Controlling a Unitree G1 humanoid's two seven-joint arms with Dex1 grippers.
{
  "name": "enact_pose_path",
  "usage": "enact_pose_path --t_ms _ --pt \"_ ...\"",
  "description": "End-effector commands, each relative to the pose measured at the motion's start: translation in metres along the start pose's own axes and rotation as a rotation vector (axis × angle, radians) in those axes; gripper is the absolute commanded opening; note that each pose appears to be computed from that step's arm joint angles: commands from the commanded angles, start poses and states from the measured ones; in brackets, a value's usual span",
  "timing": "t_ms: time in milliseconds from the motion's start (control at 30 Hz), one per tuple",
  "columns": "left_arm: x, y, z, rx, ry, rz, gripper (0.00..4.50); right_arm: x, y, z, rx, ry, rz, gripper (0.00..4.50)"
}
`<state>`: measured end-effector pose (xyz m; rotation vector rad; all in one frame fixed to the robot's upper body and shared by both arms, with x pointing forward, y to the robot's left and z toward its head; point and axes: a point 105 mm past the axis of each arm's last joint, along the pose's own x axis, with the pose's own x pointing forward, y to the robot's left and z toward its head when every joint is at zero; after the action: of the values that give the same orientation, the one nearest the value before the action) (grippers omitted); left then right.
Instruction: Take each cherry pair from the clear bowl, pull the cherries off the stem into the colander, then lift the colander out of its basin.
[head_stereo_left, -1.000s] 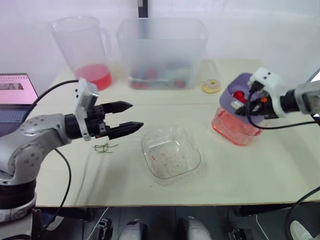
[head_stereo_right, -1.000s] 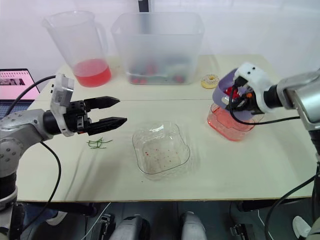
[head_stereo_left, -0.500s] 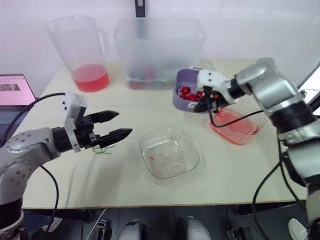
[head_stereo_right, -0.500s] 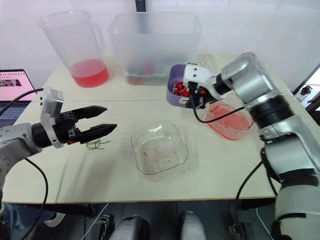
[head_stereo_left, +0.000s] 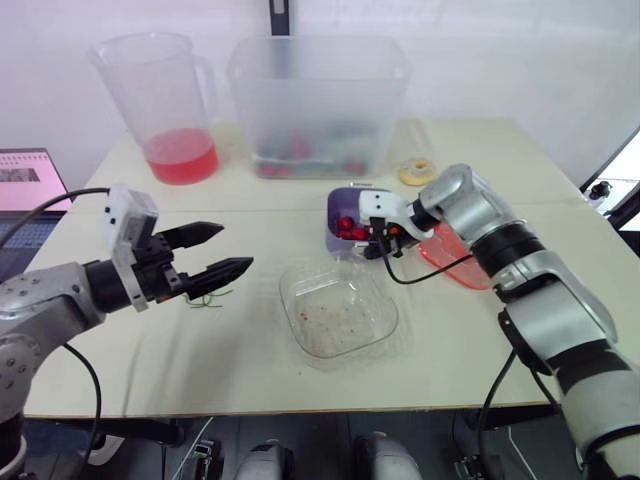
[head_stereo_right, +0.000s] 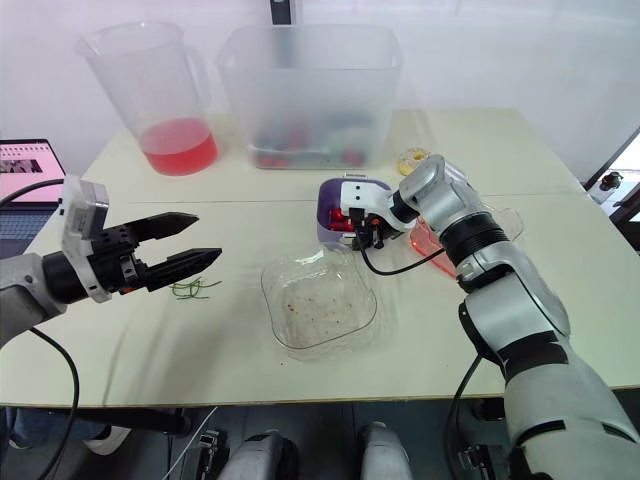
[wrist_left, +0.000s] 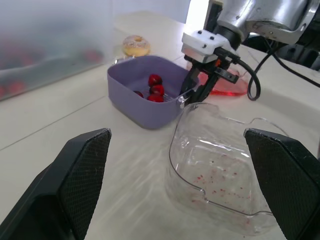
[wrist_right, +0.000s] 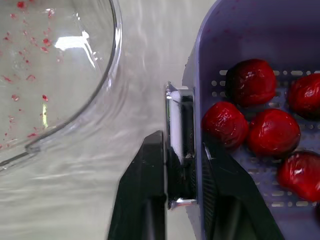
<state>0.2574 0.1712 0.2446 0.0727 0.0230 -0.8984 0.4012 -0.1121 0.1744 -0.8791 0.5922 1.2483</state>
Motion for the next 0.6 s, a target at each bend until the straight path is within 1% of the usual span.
enact_pose_path --t_ms 33,100,167,200,233,333,400,467,533,600 --pt "0.001 -0.004 0.009 0.048 -0.022 -0.012 4.5 -0.018 -0.009 0.013 -0.031 -0.033 -0.037 2.59" --pt "0.002 0.0 0.01 0.068 -0.031 -0.004 4.5 -0.035 -0.015 0.02 0.003 -0.083 -0.066 3.59" --pt "0.002 0.006 0.013 0.073 -0.048 0.018 4.5 -0.052 -0.021 0.021 0.049 -0.129 -0.099 4.44" --pt "0.002 0.009 0.013 0.074 -0.055 0.027 4.5 -0.058 -0.023 0.021 0.066 -0.147 -0.111 4.44" --pt "0.001 0.015 0.011 0.082 -0.043 0.046 4.5 -0.075 -0.025 0.019 0.081 -0.182 -0.135 4.44" --pt "0.0 0.025 0.005 0.096 -0.014 0.074 4.5 -0.111 -0.028 0.018 0.091 -0.262 -0.193 4.44" --pt "0.002 0.031 0.0 0.095 -0.013 0.084 4.5 -0.141 -0.031 0.021 0.095 -0.351 -0.283 4.44" --pt "0.003 0.037 -0.005 0.077 -0.004 0.086 4.5 -0.171 -0.031 0.01 0.138 -0.396 -0.375 4.44" --pt "0.001 0.04 -0.006 0.072 -0.007 0.083 4.5 -0.186 -0.029 0.001 0.164 -0.423 -0.425 4.44" --pt "-0.005 0.048 -0.012 0.136 0.033 0.128 4.5 -0.21 -0.024 -0.023 0.229 -0.496 -0.552 4.44"
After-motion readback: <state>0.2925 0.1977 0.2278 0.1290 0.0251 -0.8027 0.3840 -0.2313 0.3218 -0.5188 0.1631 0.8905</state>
